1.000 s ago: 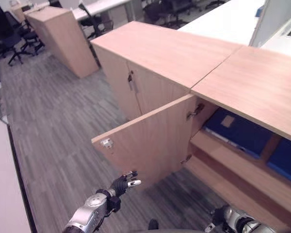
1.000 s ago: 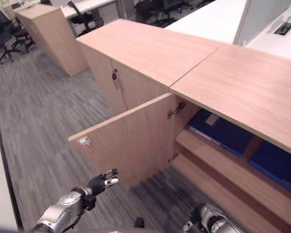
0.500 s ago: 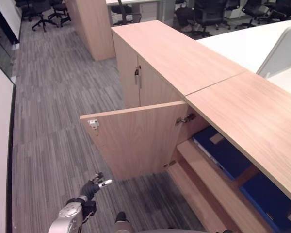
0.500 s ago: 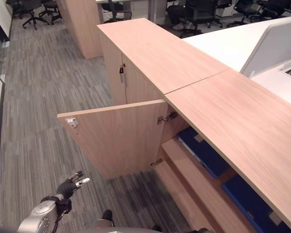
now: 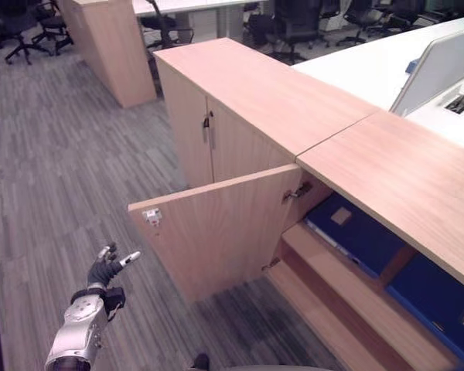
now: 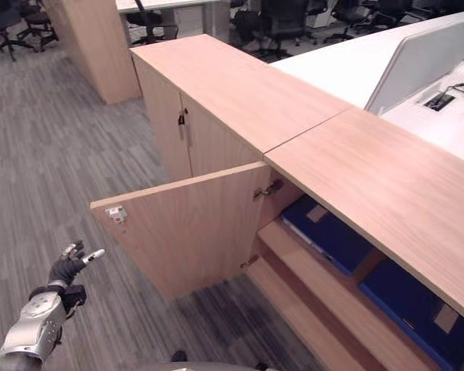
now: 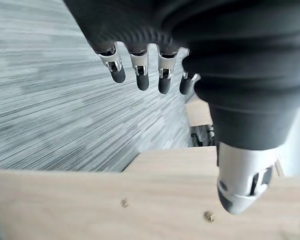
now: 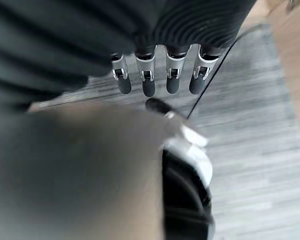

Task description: Put the empty folder in the office cabinet

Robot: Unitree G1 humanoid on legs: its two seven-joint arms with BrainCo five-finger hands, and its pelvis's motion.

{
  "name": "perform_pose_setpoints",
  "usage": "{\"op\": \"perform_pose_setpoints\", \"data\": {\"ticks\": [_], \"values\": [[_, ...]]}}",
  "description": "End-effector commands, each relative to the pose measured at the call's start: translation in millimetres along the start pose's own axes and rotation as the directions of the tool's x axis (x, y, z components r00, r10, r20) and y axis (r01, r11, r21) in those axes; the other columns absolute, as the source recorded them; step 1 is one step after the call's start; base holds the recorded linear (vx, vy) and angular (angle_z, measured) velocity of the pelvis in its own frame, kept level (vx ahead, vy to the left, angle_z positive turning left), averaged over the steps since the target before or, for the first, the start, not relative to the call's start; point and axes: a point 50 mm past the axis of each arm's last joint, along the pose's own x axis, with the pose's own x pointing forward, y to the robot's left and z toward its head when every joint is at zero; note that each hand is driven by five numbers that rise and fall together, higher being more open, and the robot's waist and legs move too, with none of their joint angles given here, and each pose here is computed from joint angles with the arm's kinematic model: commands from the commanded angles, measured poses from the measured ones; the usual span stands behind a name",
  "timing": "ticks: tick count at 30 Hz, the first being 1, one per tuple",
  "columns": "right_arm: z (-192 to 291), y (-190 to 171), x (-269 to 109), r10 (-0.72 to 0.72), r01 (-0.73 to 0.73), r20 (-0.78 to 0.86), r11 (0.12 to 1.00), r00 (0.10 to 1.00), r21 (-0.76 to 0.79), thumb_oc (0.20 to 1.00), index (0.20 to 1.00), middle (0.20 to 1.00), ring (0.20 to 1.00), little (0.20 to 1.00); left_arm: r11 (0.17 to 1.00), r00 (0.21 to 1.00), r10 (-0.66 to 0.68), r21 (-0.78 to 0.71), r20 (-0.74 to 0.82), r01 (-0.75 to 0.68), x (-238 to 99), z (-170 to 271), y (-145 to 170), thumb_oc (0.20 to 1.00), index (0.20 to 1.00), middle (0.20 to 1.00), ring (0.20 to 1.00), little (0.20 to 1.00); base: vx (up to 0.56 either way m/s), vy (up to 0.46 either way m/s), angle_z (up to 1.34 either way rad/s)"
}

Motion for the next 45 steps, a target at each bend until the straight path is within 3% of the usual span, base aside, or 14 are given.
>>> {"op": "perform_pose_setpoints", "data": {"ticks": [1, 6, 12, 14, 19, 20, 27, 31, 34, 35, 40, 45], "values": [[-0.4, 13.3, 2.5, 0.046, -0.047, 0.005, 0.998, 0.999, 0.032, 1.000, 1.000, 1.000, 1.000, 1.000, 0.998, 0.987, 0.025, 0.061, 0.158, -0.035, 9.4, 36.4, 5.5, 1.000, 1.000, 1.000, 1.000, 1.000, 0.00, 0.069, -0.19], [-8.3, 12.7, 2.8, 0.037, -0.035, -0.025, 0.998, 0.999, 0.058, 1.000, 1.000, 1.000, 1.000, 1.000, 0.996, 0.979, -0.025, 0.093, 0.202, 0.006, 19.1, 55.1, -11.6, 1.000, 1.000, 1.000, 1.000, 1.000, -0.01, 0.058, -0.06], [-32.9, 0.7, -0.8, -0.019, 0.033, -0.122, 0.993, 0.992, 0.112, 1.000, 1.000, 1.000, 1.000, 1.000, 0.970, 0.944, -0.242, 0.081, 0.223, 0.229, 20.0, 62.0, -77.5, 1.000, 1.000, 1.000, 1.000, 1.000, -0.01, 0.054, -0.07], [-40.4, -6.0, -3.2, -0.048, 0.069, -0.152, 0.988, 0.987, 0.140, 1.000, 1.000, 1.000, 1.000, 1.000, 0.919, 0.887, -0.394, 0.101, 0.239, 0.381, 9.7, 64.9, -116.8, 1.000, 1.000, 1.000, 1.000, 1.000, 0.00, 0.086, -0.01], [-42.7, -8.3, -4.0, -0.069, 0.094, -0.170, 0.984, 0.983, 0.148, 1.000, 1.000, 1.000, 1.000, 1.000, 0.852, 0.807, -0.522, 0.132, 0.274, 0.506, -4.1, 73.9, -151.2, 1.000, 1.000, 1.000, 1.000, 1.000, 0.00, 0.034, 0.01], [-42.8, -7.6, -3.7, -0.075, 0.101, -0.177, 0.984, 0.981, 0.146, 1.000, 1.000, 1.000, 1.000, 1.000, 0.812, 0.758, -0.583, 0.166, 0.293, 0.560, -11.6, 80.9, -167.1, 1.000, 1.000, 1.000, 1.000, 1.000, 0.00, 0.037, 0.04], [-42.1, -8.4, -3.7, -0.098, 0.127, -0.195, 0.982, 0.976, 0.140, 1.000, 1.000, 1.000, 1.000, 1.000, 0.718, 0.660, -0.696, 0.262, 0.285, 0.645, -26.0, 88.8, -207.5, 1.000, 1.000, 1.000, 1.000, 1.000, 0.00, 0.025, 0.03], [-41.6, -8.9, -3.7, -0.105, 0.132, -0.200, 0.983, 0.974, 0.128, 1.000, 1.000, 1.000, 1.000, 1.000, 0.639, 0.572, -0.769, 0.304, 0.287, 0.707, -42.1, 91.5, -224.6, 1.000, 1.000, 1.000, 1.000, 1.000, -0.01, 0.023, 0.07], [-40.9, -11.3, -4.2, -0.114, 0.143, -0.205, 0.981, 0.972, 0.135, 1.000, 1.000, 1.000, 1.000, 1.000, 0.484, 0.407, -0.860, 0.235, 0.310, 0.843, -75.5, 89.6, -236.1, 1.000, 1.000, 1.000, 1.000, 1.000, -0.02, 0.032, 0.15], [-41.0, -11.0, -4.2, -0.113, 0.143, -0.205, 0.981, 0.972, 0.135, 1.000, 1.000, 1.000, 1.000, 1.000, 0.483, 0.407, -0.860, 0.235, 0.309, 0.843, -75.6, 89.5, -235.8, 1.000, 1.000, 1.000, 1.000, 1.000, 0.00, 0.000, 0.00], [-52.2, -17.8, -8.2, -0.122, 0.149, -0.244, 0.984, 0.962, 0.094, 1.000, 1.000, 1.000, 1.000, 1.000, 0.302, 0.249, -0.925, 0.158, 0.287, 0.940, -104.1, 73.3, -224.9, 1.000, 1.000, 1.000, 1.000, 1.000, -0.01, 0.006, 0.02], [-56.4, -21.4, -10.1, -0.124, 0.143, -0.249, 0.988, 0.960, 0.057, 1.000, 1.000, 1.000, 1.000, 1.000, 0.290, 0.221, -0.938, 0.253, 0.268, 0.923, -107.5, 72.1, -208.1, 1.000, 1.000, 1.000, 1.000, 1.000, -0.03, 0.018, -0.15]]}}
